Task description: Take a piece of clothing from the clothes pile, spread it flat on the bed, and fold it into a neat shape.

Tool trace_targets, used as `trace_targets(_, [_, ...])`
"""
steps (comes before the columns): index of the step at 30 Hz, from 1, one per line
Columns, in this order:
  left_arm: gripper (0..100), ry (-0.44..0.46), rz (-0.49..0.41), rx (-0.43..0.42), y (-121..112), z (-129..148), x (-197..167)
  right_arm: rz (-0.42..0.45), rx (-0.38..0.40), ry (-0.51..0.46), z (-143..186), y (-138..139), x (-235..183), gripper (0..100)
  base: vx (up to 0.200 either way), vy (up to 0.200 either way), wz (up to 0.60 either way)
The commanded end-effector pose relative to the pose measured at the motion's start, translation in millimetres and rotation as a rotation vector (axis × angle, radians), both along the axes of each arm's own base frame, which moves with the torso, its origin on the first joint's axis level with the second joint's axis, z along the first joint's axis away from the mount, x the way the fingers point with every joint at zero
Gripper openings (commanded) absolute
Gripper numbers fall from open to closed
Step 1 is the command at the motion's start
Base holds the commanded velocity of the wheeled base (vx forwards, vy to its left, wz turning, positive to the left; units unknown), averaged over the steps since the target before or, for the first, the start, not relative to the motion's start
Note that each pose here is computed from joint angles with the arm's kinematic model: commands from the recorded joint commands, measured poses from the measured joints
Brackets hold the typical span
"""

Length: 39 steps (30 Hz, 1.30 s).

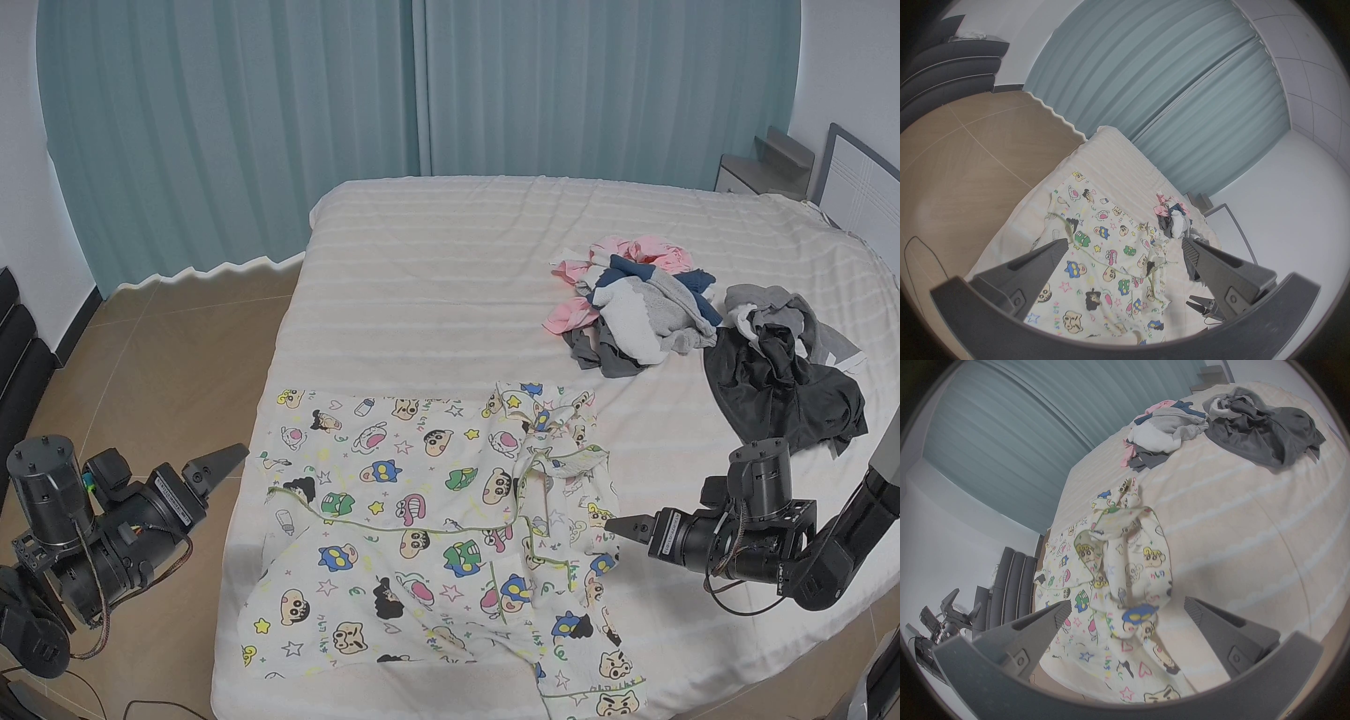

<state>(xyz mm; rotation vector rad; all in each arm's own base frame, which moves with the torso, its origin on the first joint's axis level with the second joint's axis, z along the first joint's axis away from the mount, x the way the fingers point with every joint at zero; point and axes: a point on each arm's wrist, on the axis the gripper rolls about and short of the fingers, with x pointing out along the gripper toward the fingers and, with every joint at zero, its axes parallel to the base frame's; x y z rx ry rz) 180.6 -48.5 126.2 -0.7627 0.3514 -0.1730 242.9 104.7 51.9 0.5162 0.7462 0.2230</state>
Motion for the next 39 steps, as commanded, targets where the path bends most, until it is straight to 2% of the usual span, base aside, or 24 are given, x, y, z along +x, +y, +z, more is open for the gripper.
trace_targets(1, [100, 0.037, -0.004, 0.017, 0, -8, 1, 0.007, -0.006, 0.014, -4, 1, -3, 100, -0.2, 0.0, 0.0])
trace_targets(5, [100, 0.091, -0.006, 0.051, -2, -20, 6, 0.02, -0.013, 0.02, -6, 1, -6, 100, 0.0, 0.0, 0.0])
trace_targets(10, [100, 0.263, -0.019, 0.175, -1, -58, 13, 0.095, -0.067, 0.051, -16, -1, -16, 100, 0.0, 0.0, 0.0])
trace_targets(15, [100, 0.431, -0.099, 0.345, 5, -95, 1, 0.146, -0.114, 0.076, -25, -2, -21, 100, 0.0, 0.0, 0.0])
trace_targets(21, [100, 0.557, -0.145, 0.368, 7, -115, -6, 0.169, -0.151, 0.1, -39, -2, -21, 100, 0.0, 0.0, 0.0])
trace_targets(27, [100, 0.584, -0.153, 0.42, 16, -125, -2, 0.184, -0.16, 0.067, -47, -2, -22, 100, 0.0, 0.0, 0.0])
trace_targets(32, [100, 0.599, -0.207, 0.387, 15, -133, 1, 0.183, -0.148, 0.025, -48, -2, -21, 100, 0.0, 0.0, 0.0])
trace_targets(39, [100, 0.597, -0.206, 0.378, 13, -149, 13, 0.184, -0.145, 0.018, -49, -2, -22, 100, 0.0, 0.0, 0.0])
